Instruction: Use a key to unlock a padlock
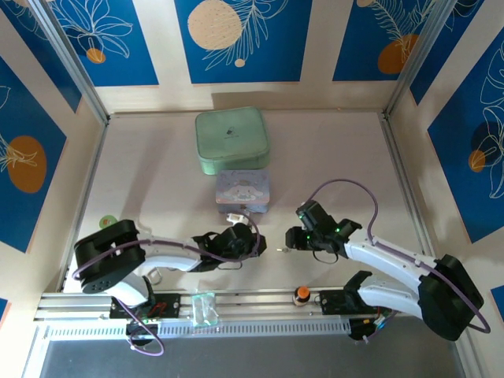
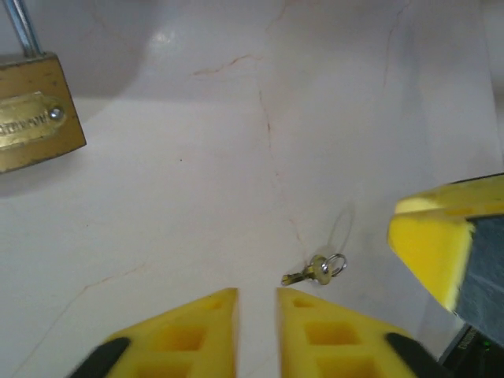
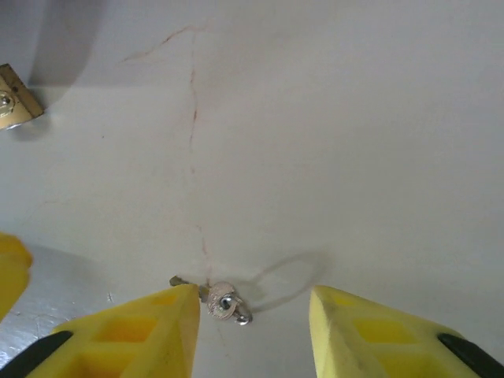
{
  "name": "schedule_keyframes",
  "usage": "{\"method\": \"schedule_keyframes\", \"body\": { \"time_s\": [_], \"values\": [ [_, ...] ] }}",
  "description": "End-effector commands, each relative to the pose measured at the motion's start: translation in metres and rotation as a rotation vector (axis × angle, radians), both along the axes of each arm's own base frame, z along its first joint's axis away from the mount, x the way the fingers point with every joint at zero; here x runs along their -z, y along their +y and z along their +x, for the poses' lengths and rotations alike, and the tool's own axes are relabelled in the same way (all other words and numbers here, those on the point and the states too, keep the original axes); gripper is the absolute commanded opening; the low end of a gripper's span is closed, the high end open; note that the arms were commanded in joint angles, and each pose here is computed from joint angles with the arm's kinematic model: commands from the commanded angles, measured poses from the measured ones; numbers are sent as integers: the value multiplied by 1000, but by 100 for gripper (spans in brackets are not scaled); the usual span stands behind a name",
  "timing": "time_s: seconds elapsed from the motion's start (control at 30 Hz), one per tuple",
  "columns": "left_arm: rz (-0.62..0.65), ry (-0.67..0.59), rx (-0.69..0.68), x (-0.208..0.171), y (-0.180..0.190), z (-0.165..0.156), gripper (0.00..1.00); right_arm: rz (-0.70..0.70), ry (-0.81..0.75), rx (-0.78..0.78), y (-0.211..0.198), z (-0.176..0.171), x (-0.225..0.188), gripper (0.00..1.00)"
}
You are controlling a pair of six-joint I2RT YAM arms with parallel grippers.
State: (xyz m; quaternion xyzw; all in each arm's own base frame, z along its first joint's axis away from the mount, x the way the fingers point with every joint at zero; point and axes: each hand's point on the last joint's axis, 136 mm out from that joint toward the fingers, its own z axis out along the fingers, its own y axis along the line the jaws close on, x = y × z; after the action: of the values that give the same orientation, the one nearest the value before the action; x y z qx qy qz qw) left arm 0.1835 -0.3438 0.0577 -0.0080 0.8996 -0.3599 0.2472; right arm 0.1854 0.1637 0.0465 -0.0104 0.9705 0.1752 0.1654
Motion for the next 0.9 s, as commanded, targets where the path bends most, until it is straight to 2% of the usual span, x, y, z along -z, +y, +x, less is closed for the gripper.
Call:
{"method": "schedule_keyframes", "body": {
  "time_s": [0.0, 0.07, 0.17, 0.27, 0.37, 0.53, 0.7, 0.87],
  "values": [
    [28, -39, -9, -4, 11, 1, 27, 18, 15, -78, 10, 4, -6, 36],
    [37, -53, -3, -8, 13, 1, 30, 5, 19, -99, 13, 9, -4, 21],
    [51, -67, -4, -12, 18, 2, 31, 21, 61, -138, 25, 7, 2, 20],
    [60, -81, -7, -16, 22, 2, 31, -42, 114, -137, 25, -2, 16, 19],
    [54, -82, -20, -16, 26, 2, 31, -142, 178, -147, 17, -21, 33, 13],
    [34, -85, -12, -20, 22, 2, 31, -172, 235, -168, 23, -42, 36, 13],
    [30, -88, -7, -23, 20, 2, 31, -91, 279, -130, 36, -54, 25, 13],
    [26, -91, -17, -24, 24, 2, 31, -44, 235, -97, 35, -46, 10, 16]
  ]
}}
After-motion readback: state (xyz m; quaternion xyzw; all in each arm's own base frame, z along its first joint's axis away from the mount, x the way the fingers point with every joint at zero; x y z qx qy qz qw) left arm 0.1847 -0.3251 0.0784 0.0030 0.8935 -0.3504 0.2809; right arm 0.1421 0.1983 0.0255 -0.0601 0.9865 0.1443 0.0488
